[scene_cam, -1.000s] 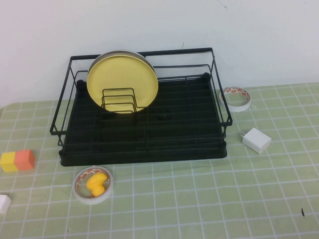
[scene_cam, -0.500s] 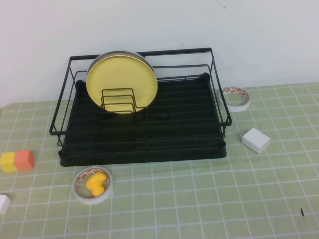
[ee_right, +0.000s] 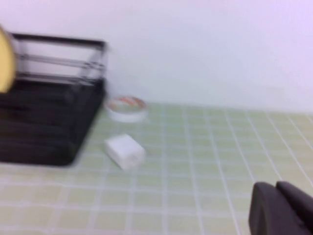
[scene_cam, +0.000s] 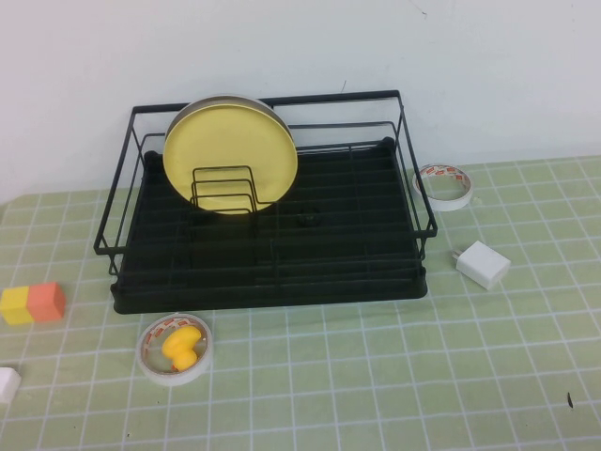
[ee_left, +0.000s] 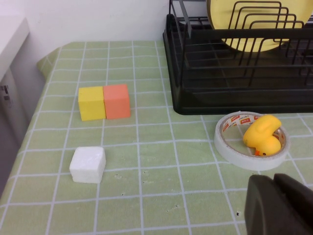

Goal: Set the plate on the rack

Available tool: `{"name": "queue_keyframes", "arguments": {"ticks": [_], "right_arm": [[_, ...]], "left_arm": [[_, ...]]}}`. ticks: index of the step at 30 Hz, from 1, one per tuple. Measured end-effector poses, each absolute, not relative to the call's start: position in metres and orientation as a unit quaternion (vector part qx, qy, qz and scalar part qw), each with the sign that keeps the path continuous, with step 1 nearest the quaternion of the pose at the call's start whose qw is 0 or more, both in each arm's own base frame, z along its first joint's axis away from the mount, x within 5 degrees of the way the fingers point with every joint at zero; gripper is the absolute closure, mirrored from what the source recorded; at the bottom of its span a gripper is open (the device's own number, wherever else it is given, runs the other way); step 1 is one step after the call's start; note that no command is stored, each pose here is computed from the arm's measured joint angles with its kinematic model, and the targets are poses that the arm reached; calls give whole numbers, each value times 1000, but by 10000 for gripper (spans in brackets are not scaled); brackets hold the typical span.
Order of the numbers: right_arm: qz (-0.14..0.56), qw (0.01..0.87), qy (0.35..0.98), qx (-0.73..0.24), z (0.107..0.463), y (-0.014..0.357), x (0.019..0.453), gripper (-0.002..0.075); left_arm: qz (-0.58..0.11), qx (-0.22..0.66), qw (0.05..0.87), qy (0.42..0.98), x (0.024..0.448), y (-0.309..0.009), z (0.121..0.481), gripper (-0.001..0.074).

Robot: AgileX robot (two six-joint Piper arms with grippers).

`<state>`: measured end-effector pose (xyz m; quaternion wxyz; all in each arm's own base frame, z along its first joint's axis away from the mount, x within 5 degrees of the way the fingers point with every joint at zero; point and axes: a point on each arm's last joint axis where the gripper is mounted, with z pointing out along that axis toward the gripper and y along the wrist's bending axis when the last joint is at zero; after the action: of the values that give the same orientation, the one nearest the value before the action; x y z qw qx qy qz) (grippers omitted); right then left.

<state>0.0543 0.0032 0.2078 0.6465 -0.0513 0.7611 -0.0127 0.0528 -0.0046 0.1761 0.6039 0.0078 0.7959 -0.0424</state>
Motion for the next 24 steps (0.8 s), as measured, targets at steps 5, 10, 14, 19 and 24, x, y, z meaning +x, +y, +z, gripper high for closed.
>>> {"name": "queue_keyframes", "arguments": {"ticks": [5,10,14,19,24], "right_arm": [[-45,606,793,-40,175,-1,54,726],[-55,581,811,-36,170,-2,52,726],[-56,579,813,-35,170,-2,51,726],[-57,578,813,-36,170,-2,51,726],[-53,578,814,-31,170,-2,51,726]], "left_arm": [[-42,8,604,796,53,-5,176,737],[-42,8,604,796,53,-5,176,737],[-42,8,604,796,53,-5,176,737],[-42,8,604,796,53,-5,176,737],[-42,8,604,796,53,-5,176,737]]}}
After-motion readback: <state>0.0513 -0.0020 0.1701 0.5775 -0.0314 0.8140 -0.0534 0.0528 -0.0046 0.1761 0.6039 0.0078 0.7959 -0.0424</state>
